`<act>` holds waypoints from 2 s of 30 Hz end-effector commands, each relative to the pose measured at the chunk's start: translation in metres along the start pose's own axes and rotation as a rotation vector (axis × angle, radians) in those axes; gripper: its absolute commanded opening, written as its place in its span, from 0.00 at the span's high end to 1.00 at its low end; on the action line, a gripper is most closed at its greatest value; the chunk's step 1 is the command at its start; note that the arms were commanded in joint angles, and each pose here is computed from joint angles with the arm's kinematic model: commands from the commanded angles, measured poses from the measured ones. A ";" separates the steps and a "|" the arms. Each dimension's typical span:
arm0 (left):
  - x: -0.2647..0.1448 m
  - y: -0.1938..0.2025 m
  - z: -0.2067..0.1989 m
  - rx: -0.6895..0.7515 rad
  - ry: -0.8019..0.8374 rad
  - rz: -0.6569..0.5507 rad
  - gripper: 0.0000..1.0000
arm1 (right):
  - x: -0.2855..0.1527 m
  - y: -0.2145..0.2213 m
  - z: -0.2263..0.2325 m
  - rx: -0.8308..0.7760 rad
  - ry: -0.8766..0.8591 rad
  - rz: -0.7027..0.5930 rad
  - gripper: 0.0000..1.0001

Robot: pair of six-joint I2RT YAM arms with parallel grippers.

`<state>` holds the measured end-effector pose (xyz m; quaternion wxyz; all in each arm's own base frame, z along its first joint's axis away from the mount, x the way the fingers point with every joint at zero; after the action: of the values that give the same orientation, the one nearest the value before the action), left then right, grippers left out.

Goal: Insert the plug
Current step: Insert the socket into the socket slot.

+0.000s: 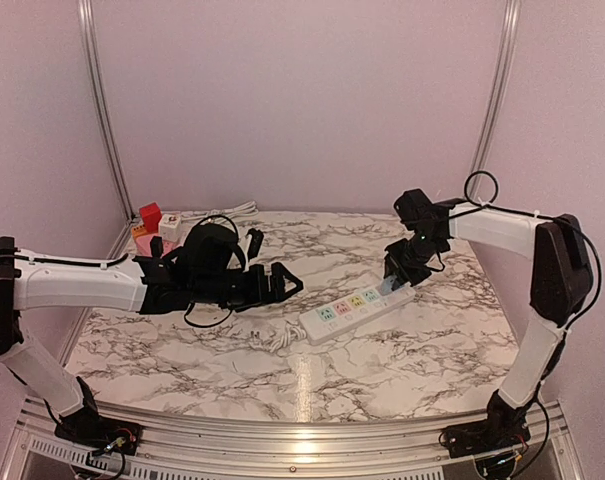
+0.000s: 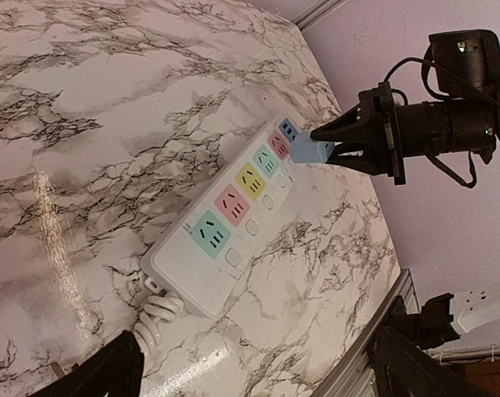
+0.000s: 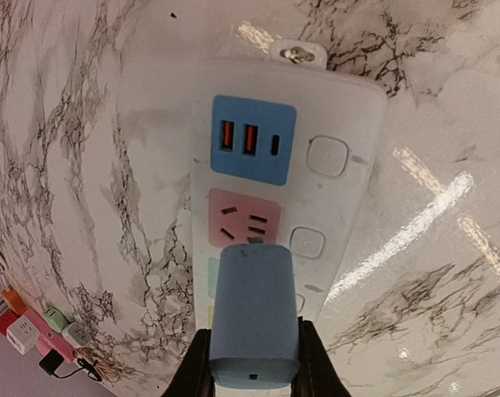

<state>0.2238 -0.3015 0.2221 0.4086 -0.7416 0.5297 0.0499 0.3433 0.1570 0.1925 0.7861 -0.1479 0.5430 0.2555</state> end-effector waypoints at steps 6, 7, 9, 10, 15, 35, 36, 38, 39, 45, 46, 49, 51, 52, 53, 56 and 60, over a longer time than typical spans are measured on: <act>0.002 -0.001 0.002 -0.008 0.015 -0.014 0.01 | 0.018 -0.002 -0.007 0.005 0.054 0.009 1.00; 0.002 -0.001 0.002 -0.008 0.016 -0.014 0.01 | 0.019 -0.003 -0.008 0.006 0.055 0.010 1.00; 0.002 -0.002 0.001 -0.008 0.017 -0.014 0.01 | 0.021 -0.004 -0.008 0.006 0.059 0.014 1.00; 0.002 -0.002 0.001 -0.005 0.018 -0.015 0.01 | 0.022 -0.004 -0.008 0.007 0.061 0.015 1.00; 0.002 -0.003 0.000 -0.005 0.020 -0.017 0.01 | 0.026 -0.007 -0.009 0.017 0.081 0.013 1.00; 0.007 -0.002 0.001 -0.006 0.015 -0.003 0.01 | 0.046 -0.019 -0.024 0.129 0.275 0.101 1.00; 0.007 -0.002 0.002 -0.007 0.013 -0.002 0.01 | 0.047 -0.019 -0.026 0.143 0.284 0.101 1.00; 0.007 0.000 0.004 -0.010 0.008 0.000 0.01 | 0.047 -0.019 -0.031 0.177 0.303 0.087 1.00; 0.007 0.000 0.004 -0.010 0.008 0.000 0.01 | 0.046 -0.019 -0.033 0.197 0.315 0.078 1.00; 0.006 0.001 0.006 -0.016 0.002 -0.001 0.01 | 0.050 -0.024 -0.041 0.271 0.412 0.043 1.00; 0.006 0.001 0.006 -0.016 0.001 -0.002 0.01 | 0.053 -0.025 -0.041 0.269 0.430 0.049 1.00; 0.006 0.002 0.008 -0.017 -0.007 0.000 0.01 | 0.063 -0.030 -0.040 0.260 0.492 0.061 1.00; 0.006 0.003 0.010 -0.020 -0.010 0.002 0.01 | 0.070 -0.034 -0.041 0.261 0.540 0.067 1.00; 0.006 0.004 0.010 -0.021 -0.011 0.004 0.01 | 0.074 -0.035 -0.042 0.262 0.558 0.074 1.00; 0.006 0.004 0.011 -0.023 -0.011 0.004 0.01 | 0.078 -0.037 -0.043 0.267 0.572 0.081 1.00; 0.005 0.005 0.012 -0.023 -0.015 0.004 0.01 | 0.087 -0.040 -0.047 0.267 0.602 0.107 1.00; 0.003 0.005 0.014 -0.022 -0.020 -0.002 0.01 | 0.092 -0.043 -0.047 0.283 0.638 0.094 1.00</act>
<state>0.2246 -0.2995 0.2078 0.4035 -0.7409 0.5327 0.0673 0.3837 0.1423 0.1625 0.7029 -0.0482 0.6732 0.2243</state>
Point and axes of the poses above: each gripper's point midway between its finger pads, its own x axis out along the fingers, its own z axis along the line the jaws close on, y = z × x, the point moved 10 cm from there along -x, back along the fingers
